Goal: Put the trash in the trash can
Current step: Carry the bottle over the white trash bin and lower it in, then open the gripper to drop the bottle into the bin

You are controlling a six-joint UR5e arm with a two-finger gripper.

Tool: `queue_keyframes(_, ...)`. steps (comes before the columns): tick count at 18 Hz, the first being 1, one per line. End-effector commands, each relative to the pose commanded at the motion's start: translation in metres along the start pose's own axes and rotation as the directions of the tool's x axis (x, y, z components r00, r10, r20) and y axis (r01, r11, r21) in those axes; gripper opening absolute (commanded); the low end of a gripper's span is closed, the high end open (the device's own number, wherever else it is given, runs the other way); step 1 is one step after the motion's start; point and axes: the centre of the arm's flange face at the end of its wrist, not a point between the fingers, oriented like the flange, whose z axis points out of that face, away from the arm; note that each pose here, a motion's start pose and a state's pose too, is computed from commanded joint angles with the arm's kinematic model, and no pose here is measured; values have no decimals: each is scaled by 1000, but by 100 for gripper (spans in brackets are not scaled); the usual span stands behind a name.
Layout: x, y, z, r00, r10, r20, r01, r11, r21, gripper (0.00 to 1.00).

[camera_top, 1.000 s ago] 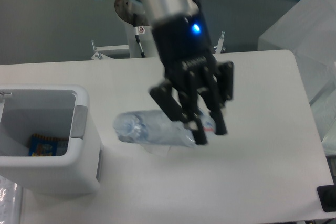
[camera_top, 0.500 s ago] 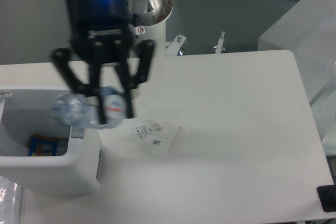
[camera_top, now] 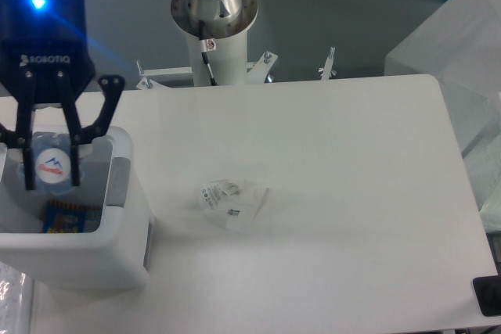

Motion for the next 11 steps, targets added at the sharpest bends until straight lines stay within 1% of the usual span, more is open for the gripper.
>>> queue_keyframes(4,3,14,16,1000,5,0,-5,1000,-30,30)
queue_keyframes(7,7,30,35,1000,14,0,-14,998,-68,31)
queue_keyframes(9,8,31,36,1000,13,0,-13,997,-70,34)
queue_keyframes(11,12,35,34,1000,18,-6,-18,997,-73,34)
